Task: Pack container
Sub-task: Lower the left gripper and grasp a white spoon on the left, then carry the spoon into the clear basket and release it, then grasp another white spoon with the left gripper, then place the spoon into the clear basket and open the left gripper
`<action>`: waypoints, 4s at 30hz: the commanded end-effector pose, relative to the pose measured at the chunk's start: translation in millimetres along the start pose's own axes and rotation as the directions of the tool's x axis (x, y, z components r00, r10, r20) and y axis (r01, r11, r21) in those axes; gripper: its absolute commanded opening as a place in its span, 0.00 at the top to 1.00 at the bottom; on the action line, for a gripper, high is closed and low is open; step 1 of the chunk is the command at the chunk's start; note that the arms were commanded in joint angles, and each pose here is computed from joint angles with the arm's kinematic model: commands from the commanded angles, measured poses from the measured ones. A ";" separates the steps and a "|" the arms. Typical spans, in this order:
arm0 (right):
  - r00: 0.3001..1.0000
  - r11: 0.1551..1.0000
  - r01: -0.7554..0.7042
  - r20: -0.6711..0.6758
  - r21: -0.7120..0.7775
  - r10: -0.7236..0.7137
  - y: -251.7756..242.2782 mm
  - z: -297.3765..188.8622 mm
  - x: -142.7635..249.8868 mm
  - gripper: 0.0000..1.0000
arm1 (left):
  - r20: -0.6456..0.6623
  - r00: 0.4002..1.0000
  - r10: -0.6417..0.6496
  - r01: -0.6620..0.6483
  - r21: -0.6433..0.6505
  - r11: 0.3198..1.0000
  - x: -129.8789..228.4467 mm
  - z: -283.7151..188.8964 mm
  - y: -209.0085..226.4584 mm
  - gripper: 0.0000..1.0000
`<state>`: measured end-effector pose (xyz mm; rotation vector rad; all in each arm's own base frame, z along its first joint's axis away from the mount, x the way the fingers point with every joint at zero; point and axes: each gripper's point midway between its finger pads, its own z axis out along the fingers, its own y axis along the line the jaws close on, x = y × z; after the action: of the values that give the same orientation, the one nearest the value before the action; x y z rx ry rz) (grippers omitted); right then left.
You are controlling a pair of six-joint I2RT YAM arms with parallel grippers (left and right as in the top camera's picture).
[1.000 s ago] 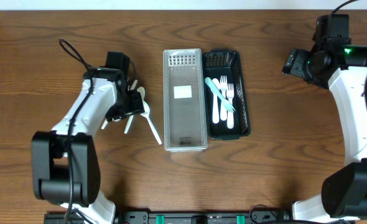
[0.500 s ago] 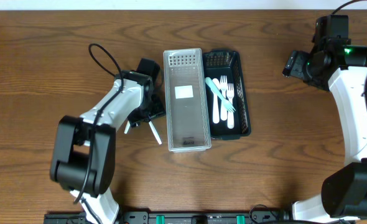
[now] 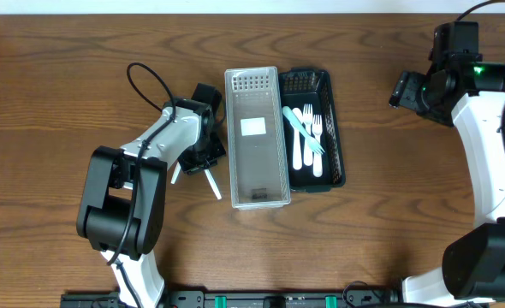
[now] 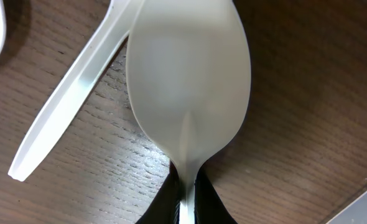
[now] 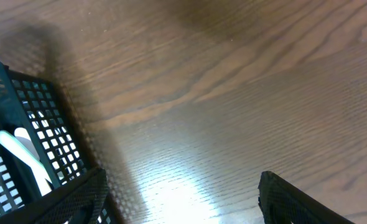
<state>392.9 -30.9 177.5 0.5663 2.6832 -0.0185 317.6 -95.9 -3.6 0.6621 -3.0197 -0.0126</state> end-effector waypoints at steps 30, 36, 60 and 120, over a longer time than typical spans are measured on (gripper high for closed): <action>1.000 1.000 -0.013 0.001 0.001 0.013 -2.0 0.6 -1.2 0.19 | 0.313 0.794 0.522 -0.583 0.147 0.799 31.9 -133.4 -105.6 0.36; 1.000 1.000 -0.013 0.002 0.000 0.013 -1.9 0.6 -1.3 0.18 | 0.342 0.770 0.538 -0.588 0.052 0.807 4.2 -166.8 -51.0 0.22; 1.000 1.000 -0.012 -0.009 0.004 0.012 -2.9 0.6 1.3 0.16 | -0.018 0.687 0.727 -0.725 -0.100 0.682 -59.8 -32.0 25.2 0.49; 1.000 1.000 -0.011 -0.022 0.009 0.012 -4.1 0.4 4.5 0.20 | 0.379 0.724 0.576 -0.653 0.109 0.749 11.2 -187.1 -106.6 0.92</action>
<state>387.1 -30.6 175.2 0.5705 2.7077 -0.0236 367.1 -180.4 203.1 -0.6719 -3.4535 0.2389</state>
